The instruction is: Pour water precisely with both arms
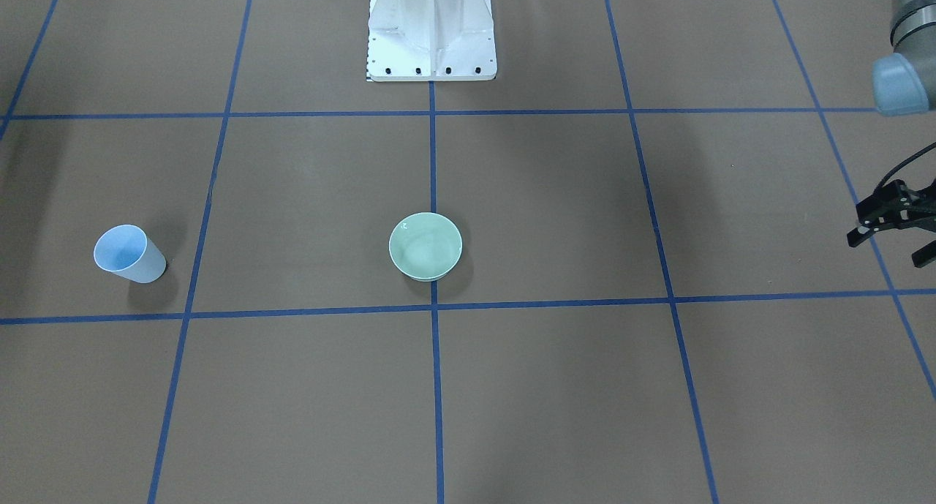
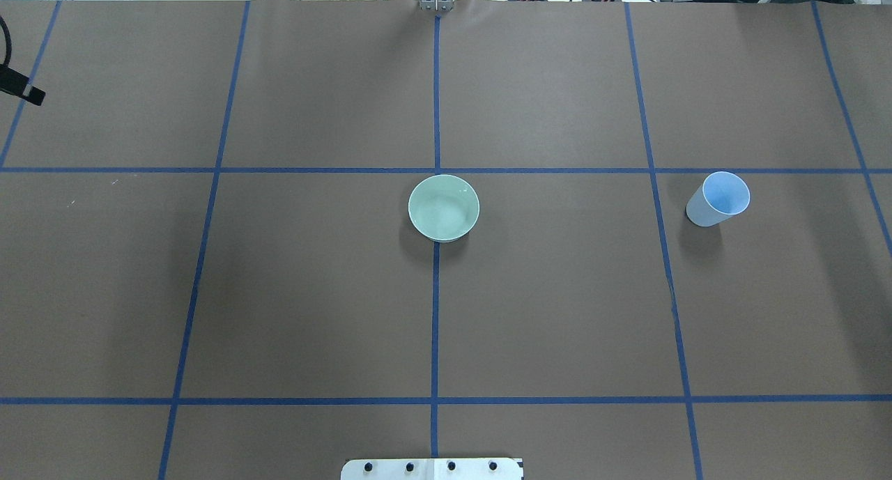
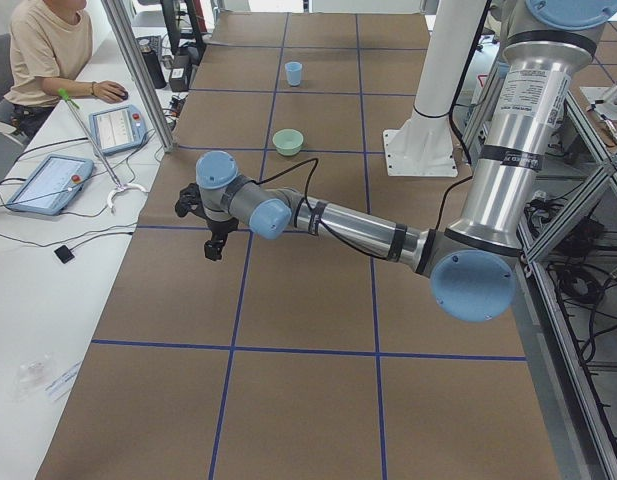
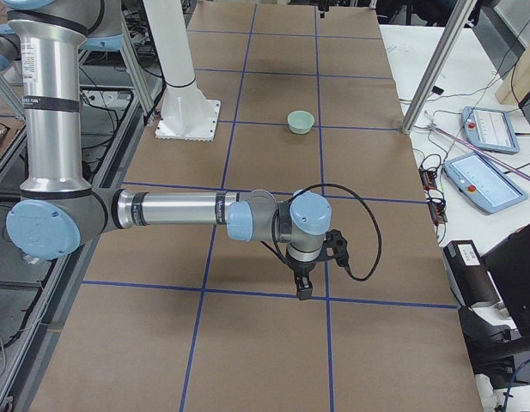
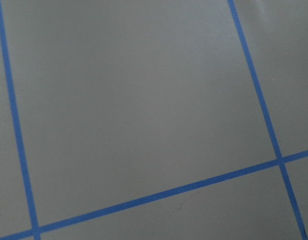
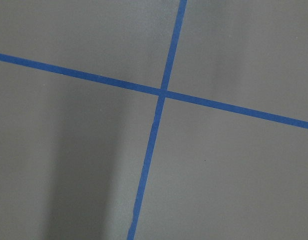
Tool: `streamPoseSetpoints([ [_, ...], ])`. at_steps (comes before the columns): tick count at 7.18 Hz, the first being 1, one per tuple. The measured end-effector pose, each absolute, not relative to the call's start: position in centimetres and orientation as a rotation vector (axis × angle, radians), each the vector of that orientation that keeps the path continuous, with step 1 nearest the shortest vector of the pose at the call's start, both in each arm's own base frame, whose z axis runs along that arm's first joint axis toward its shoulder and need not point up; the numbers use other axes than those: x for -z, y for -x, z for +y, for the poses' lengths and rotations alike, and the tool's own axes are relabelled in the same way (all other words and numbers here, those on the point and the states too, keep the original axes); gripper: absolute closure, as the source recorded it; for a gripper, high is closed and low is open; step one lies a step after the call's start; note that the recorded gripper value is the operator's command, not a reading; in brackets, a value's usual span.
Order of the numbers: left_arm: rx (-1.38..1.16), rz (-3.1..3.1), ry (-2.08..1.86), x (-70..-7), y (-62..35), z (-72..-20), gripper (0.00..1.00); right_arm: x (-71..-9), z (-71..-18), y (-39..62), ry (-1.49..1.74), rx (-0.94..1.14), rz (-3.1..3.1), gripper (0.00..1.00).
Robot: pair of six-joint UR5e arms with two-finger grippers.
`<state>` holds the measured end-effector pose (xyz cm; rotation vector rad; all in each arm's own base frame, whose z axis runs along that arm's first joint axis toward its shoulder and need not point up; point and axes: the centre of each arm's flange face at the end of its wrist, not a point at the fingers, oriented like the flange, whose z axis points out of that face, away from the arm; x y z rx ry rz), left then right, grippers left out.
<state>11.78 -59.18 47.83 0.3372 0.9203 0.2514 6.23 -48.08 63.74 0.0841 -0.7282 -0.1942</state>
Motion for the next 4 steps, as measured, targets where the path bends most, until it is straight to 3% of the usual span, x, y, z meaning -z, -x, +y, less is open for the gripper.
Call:
streamPoseSetpoints([
  [4, 0.002, 1.026, -0.214, -35.2, -34.5, -56.7, 0.00, -65.5, -47.7, -6.2, -0.125, 0.208, -0.724, 0.00],
])
